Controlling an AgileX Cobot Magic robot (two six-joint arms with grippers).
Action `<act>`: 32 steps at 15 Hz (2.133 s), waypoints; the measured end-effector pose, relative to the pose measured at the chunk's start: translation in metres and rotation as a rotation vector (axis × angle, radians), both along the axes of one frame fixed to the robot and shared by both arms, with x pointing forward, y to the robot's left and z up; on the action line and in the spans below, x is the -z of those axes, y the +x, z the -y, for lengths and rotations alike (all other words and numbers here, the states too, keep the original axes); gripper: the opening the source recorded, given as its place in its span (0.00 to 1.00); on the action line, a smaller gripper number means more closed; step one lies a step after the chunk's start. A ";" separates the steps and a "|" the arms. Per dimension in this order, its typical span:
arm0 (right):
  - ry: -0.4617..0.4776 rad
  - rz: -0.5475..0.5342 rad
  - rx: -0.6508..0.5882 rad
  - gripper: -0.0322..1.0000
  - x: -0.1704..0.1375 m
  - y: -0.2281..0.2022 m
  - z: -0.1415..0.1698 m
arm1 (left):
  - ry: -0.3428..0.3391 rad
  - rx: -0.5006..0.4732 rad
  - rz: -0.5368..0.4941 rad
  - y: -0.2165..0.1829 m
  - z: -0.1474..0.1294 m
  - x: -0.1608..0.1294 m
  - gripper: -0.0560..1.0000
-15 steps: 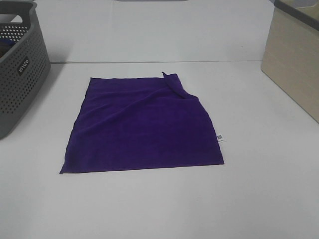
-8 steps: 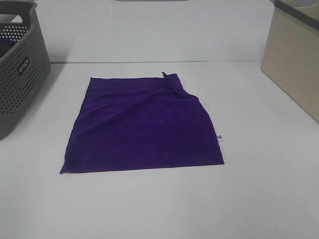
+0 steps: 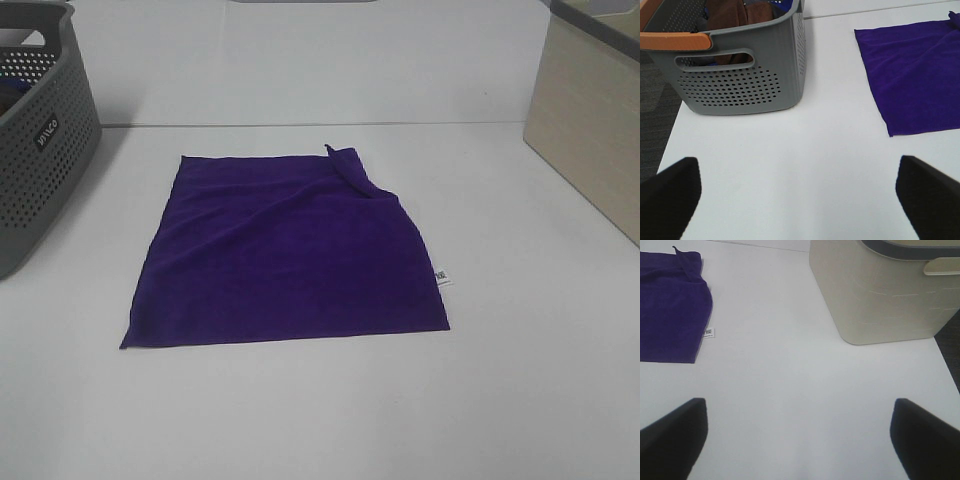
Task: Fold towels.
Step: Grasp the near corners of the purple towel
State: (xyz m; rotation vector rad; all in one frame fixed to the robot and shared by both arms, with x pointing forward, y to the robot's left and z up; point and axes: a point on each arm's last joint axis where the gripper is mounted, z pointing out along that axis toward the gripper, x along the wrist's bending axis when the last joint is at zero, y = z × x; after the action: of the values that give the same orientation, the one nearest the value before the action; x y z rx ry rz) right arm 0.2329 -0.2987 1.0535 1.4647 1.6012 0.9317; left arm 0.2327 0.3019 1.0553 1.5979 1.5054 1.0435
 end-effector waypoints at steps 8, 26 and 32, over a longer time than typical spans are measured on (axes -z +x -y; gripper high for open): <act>0.022 -0.014 -0.006 0.96 -0.007 0.003 -0.002 | -0.028 0.018 -0.043 0.006 0.002 0.000 0.99; 0.471 -0.866 -0.307 0.95 0.095 0.310 -0.022 | -0.218 0.255 -0.965 0.295 0.081 0.119 0.99; 0.457 -0.955 -0.225 0.95 0.150 0.323 -0.021 | -0.203 0.269 -1.004 0.334 0.089 0.146 0.99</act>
State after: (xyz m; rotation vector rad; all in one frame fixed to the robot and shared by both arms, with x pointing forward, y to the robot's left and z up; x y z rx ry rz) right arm 0.5561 -0.2777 0.9039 2.2975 2.3644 0.7818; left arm 0.5671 0.2130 0.9089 2.2195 1.8196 -0.1406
